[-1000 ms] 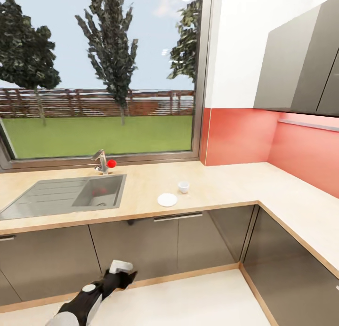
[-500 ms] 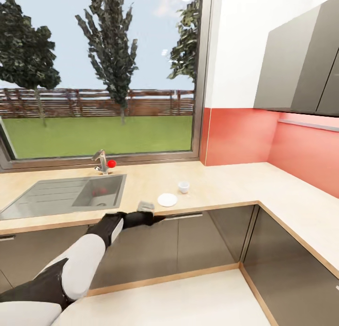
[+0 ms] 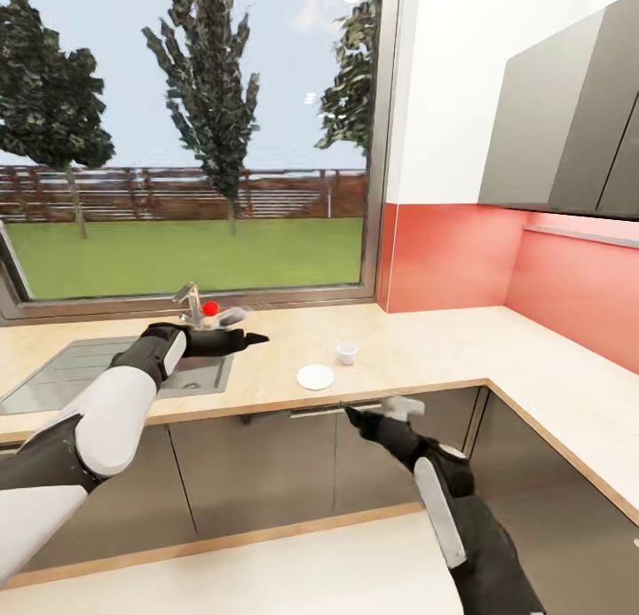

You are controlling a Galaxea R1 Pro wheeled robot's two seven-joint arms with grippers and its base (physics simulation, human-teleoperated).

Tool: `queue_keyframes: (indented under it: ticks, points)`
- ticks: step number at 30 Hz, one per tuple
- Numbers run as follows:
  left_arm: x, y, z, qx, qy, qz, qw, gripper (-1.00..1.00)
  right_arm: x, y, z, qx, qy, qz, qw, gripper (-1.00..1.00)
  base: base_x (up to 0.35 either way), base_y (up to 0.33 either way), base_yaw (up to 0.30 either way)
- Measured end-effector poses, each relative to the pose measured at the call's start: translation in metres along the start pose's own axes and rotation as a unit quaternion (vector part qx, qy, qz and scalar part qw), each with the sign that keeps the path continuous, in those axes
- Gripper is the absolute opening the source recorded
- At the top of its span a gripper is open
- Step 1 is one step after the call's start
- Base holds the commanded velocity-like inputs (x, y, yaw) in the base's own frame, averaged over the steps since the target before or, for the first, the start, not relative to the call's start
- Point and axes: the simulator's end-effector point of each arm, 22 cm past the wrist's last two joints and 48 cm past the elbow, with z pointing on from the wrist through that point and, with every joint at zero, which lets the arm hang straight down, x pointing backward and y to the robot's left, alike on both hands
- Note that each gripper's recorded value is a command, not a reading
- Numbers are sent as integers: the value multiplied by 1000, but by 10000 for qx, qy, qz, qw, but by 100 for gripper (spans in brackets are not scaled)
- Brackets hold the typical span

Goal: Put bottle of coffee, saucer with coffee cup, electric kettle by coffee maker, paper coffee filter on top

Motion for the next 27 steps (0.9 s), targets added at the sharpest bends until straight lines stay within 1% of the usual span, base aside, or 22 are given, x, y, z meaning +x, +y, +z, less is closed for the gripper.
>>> queue_keyframes:
  ticks: [1, 2, 4, 6, 7, 8, 9, 11, 20, 27]
  points:
    - [0, 1, -1, -8, -5, -8, 10000, 100, -3, 13, 8, -232, 233, 259, 9991, 100, 0, 0, 0]
    - [0, 2, -2, -8, -10, -17, 10000, 100, -3, 24, 14, -446, 458, 521, 9966, 100, 0, 0, 0]
    - [1, 3, -2, -20, 1, -13, 10000, 100, -10, 43, 22, -825, 731, 962, 9892, 100, 0, 0, 0]
    - [4, 6, -2, -33, 9, -38, 10000, 100, -12, 50, 24, -991, 846, 1142, 9849, 100, 5, 0, 0]
    - [4, 6, -2, -31, 6, -47, 10000, 100, -12, 52, 25, -1021, 870, 1165, 9841, 100, 300, 0, 0]
    - [5, 3, -4, -12, 1, -57, 10000, 100, -10, 43, 22, -974, 925, 1175, 9839, 100, 313, 0, 0]
    - [7, 6, -1, -20, 26, -64, 10000, 100, -8, 37, 25, -936, 952, 1171, 9841, 100, 322, 0, 0]
    - [8, 4, -1, -9, 34, -72, 10000, 100, -8, 35, 24, -918, 964, 1151, 9844, 100, 331, 0, 0]
    - [14, -1, 5, 39, 89, -95, 9999, 100, -4, 37, 23, -932, 1063, 1114, 9837, 100, 336, -10, 0]
    - [45, 11, 9, 2, 208, -242, 9995, 100, -1, 36, 24, -922, 1092, 1119, 9834, 100, 304, -126, 0]
